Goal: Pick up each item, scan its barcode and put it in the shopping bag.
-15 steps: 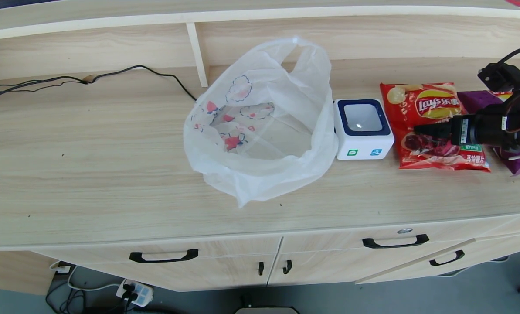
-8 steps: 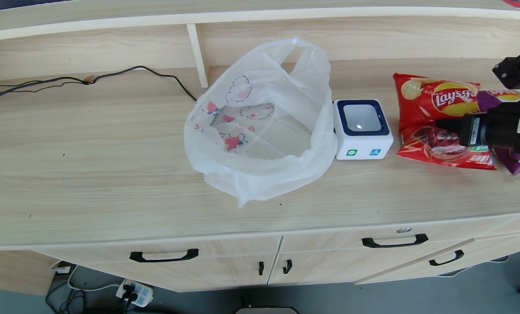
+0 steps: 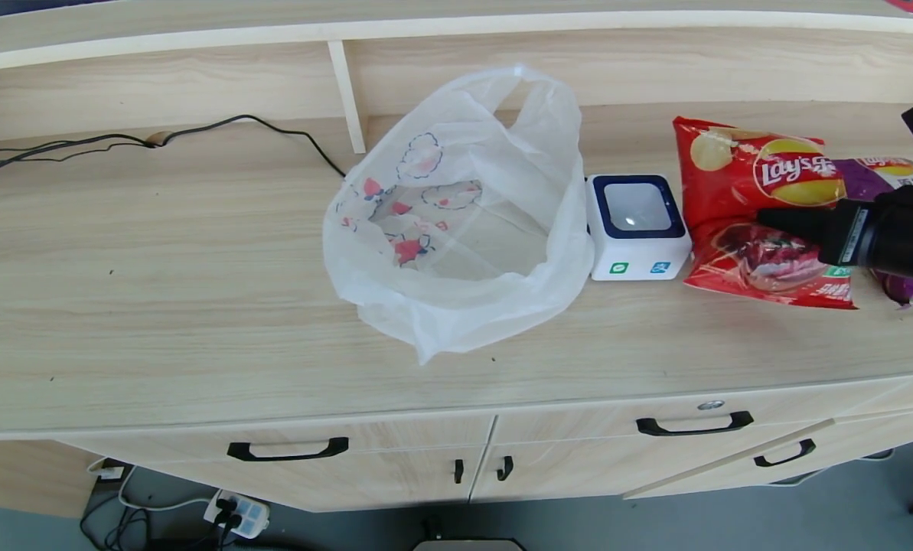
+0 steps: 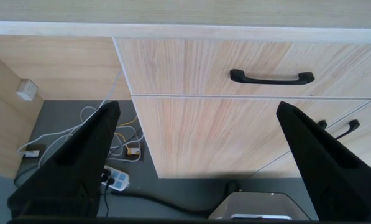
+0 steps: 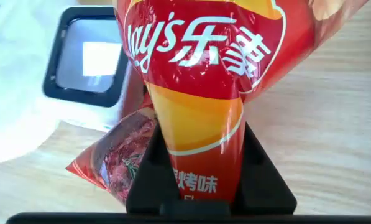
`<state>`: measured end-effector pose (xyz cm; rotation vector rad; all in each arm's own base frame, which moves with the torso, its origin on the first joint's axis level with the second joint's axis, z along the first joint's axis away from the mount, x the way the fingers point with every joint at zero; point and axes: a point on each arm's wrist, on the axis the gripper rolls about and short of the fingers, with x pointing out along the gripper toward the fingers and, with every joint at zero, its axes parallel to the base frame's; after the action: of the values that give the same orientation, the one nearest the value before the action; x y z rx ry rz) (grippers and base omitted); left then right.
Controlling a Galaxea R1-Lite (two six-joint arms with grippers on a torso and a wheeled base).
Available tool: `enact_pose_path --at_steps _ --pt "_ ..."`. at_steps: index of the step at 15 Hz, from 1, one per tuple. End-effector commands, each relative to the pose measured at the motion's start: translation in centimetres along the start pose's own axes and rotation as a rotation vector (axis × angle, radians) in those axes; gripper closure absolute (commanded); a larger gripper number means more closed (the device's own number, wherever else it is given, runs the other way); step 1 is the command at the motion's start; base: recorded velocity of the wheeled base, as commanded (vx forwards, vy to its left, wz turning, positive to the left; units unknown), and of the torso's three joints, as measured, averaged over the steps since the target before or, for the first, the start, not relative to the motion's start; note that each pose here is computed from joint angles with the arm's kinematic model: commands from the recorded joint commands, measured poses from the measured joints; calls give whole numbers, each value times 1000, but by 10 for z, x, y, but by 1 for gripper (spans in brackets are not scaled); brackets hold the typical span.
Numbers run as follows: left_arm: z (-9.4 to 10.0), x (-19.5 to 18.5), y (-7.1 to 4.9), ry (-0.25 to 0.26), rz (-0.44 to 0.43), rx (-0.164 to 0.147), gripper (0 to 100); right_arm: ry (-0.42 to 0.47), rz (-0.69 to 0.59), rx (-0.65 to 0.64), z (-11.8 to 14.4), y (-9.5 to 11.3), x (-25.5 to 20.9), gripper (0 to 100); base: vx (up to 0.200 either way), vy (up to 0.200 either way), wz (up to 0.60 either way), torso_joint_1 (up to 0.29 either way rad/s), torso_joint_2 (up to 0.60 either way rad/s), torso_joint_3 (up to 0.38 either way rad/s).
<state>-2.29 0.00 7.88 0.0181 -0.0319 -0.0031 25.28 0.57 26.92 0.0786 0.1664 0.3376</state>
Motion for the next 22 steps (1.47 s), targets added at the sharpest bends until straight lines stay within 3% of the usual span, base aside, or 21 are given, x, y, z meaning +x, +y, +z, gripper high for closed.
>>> enact_pose_path --at_steps 1,4,6,11,15,17,18,22 --pt "0 0 0 1 0 -1 0 -53 98 42 0 24 -44 100 0 0 0 0 0 0" --pt "0 0 0 1 0 -1 0 -120 135 144 1 39 -87 100 0 0 0 0 0 0" --pt "0 0 0 1 0 -1 0 -143 231 242 -4 56 -113 100 0 0 0 0 0 0" --pt "0 0 0 4 0 2 0 -72 528 523 -36 88 -152 100 0 0 0 0 0 0" --pt "0 0 0 3 0 2 0 24 723 666 -60 102 -144 100 0 0 0 0 0 0" --pt "0 0 0 1 0 5 0 35 727 677 -60 105 -133 100 0 0 0 0 0 0" --pt "0 0 0 1 0 14 0 52 745 749 -60 111 -109 100 0 0 0 0 0 0" --pt "0 0 0 1 0 3 0 72 906 982 -49 126 -97 100 0 0 0 0 0 0"
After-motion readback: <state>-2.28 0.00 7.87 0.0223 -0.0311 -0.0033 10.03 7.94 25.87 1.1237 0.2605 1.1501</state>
